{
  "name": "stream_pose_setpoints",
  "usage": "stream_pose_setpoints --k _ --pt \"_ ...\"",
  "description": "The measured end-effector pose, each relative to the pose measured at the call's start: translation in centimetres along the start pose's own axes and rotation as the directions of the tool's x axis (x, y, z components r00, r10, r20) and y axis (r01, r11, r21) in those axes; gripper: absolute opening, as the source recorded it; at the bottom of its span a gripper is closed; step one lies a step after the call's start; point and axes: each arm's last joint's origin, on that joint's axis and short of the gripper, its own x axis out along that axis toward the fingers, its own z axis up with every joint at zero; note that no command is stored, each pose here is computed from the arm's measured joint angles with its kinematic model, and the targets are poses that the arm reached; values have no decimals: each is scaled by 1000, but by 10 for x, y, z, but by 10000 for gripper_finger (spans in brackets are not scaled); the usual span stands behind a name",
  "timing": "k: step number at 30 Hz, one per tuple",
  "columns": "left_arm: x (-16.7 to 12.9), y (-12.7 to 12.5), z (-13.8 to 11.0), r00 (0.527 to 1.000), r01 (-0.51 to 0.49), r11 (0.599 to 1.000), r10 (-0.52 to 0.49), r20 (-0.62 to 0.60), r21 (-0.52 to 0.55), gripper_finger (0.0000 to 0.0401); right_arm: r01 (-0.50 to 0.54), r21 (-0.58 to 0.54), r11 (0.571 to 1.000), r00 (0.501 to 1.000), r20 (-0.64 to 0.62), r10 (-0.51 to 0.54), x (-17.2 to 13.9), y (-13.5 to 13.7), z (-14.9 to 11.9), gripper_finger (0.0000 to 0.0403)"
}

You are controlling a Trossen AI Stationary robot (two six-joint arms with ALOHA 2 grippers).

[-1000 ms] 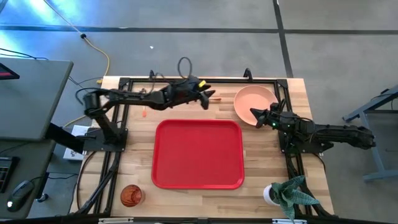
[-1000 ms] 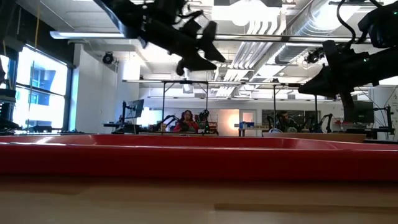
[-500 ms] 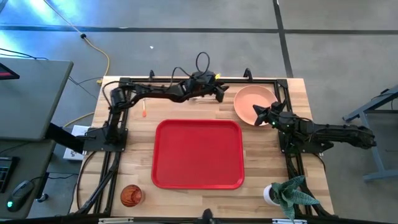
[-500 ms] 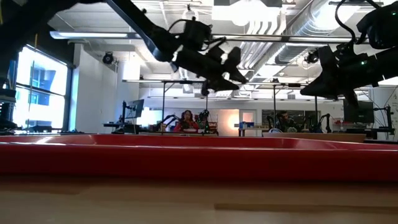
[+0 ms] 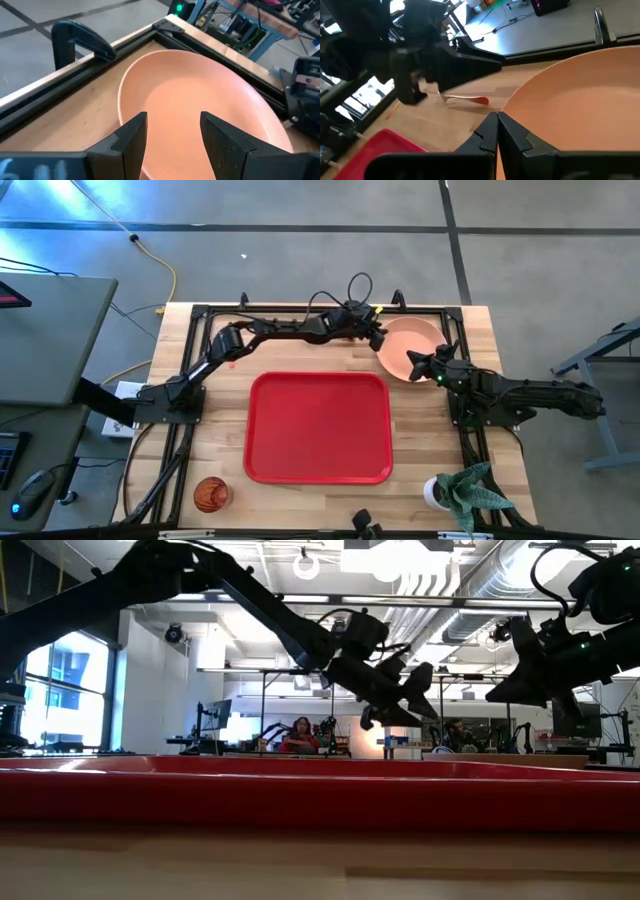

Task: Pick and place plate/cup/fork/spoon on tray
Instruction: Put the brown cup on the red tray

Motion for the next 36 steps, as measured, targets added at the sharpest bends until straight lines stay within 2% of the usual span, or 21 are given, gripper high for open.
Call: stream_pose_setpoints --k 5,11,16,19,25,27,31,34,36 --pt "1 -1 -1 1000 -1 1000 1 -4 12 175 -26 55 998 1000 -10 27 0 1 0 0" --pt "1 -5 -2 1000 8 1000 -8 3 8 175 -119 113 986 993 19 118 -1 8 6 0" --pt "1 -6 -9 998 -1 999 3 -61 40 175 -126 76 989 991 42 123 -3 12 6 0" --pt "0 -8 -12 993 41 997 -33 -113 69 175 -113 60 992 992 56 109 -3 12 5 0" --pt "-6 -12 -3 989 98 993 -90 -116 71 175 -86 38 996 994 65 84 -3 12 4 0" --pt "-11 -13 0 986 89 994 -78 -145 70 175 -72 31 997 996 60 71 -2 11 3 0" --pt "-22 -19 5 977 59 989 -28 -210 139 175 -61 -2 998 997 51 61 0 20 10 0" --pt "-32 -32 9 974 -8 977 56 -221 213 175 -56 -80 995 996 60 61 2 38 27 0" --pt "-38 -42 6 972 -44 968 98 -212 245 175 -13 -158 987 998 65 23 4 50 39 0"
